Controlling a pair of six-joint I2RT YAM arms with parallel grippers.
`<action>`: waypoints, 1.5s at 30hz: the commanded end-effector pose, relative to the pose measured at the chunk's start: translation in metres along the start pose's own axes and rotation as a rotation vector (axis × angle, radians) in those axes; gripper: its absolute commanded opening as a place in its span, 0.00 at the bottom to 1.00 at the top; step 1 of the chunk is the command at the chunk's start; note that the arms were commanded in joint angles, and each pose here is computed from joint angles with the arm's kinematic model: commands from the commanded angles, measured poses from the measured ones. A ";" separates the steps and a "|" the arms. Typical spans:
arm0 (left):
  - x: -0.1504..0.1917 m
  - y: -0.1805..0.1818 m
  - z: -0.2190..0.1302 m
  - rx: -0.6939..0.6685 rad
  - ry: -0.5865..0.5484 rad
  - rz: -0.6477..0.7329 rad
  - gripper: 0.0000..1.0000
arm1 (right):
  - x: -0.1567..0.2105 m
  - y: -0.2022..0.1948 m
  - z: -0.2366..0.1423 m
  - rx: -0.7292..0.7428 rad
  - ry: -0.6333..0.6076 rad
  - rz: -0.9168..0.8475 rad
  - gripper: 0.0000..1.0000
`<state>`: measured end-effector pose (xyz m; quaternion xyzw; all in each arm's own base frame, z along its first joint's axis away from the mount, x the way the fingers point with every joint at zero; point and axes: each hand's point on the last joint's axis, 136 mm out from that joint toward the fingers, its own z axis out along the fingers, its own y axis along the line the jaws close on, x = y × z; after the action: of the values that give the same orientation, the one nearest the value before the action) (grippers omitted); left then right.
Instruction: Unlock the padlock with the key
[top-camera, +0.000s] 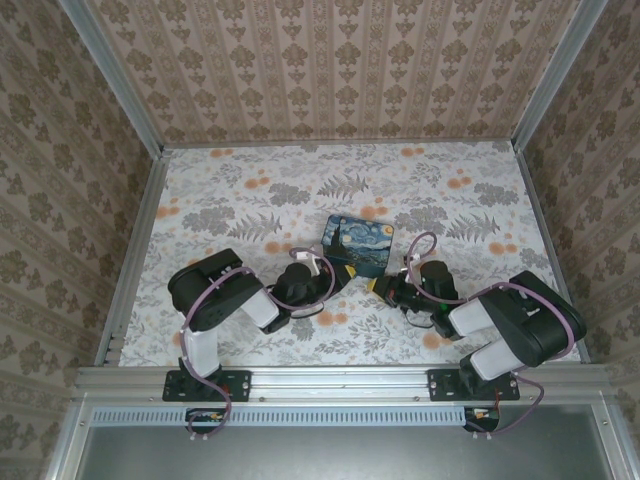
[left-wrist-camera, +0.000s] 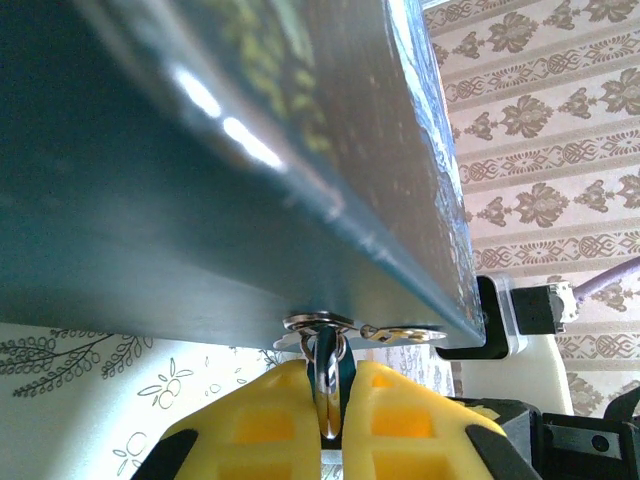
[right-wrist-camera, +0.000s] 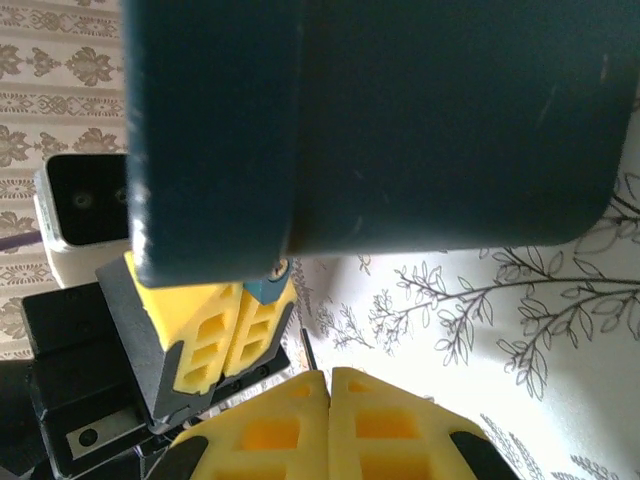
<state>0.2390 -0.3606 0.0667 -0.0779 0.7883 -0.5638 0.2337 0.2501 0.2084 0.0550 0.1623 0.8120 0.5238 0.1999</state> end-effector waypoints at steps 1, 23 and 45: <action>-0.003 -0.021 0.001 0.074 0.011 -0.016 0.00 | -0.010 0.009 0.004 -0.021 -0.037 -0.010 0.00; -0.002 -0.019 0.003 0.072 0.019 -0.020 0.00 | -0.017 0.006 0.015 -0.029 -0.047 0.021 0.00; 0.001 -0.014 0.006 0.058 0.023 -0.018 0.00 | -0.023 0.018 0.018 -0.053 -0.052 0.020 0.00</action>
<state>0.2355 -0.3649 0.0699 -0.0751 0.7849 -0.5750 0.2184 0.2714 0.2144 0.0550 0.1839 0.8018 0.5311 0.2031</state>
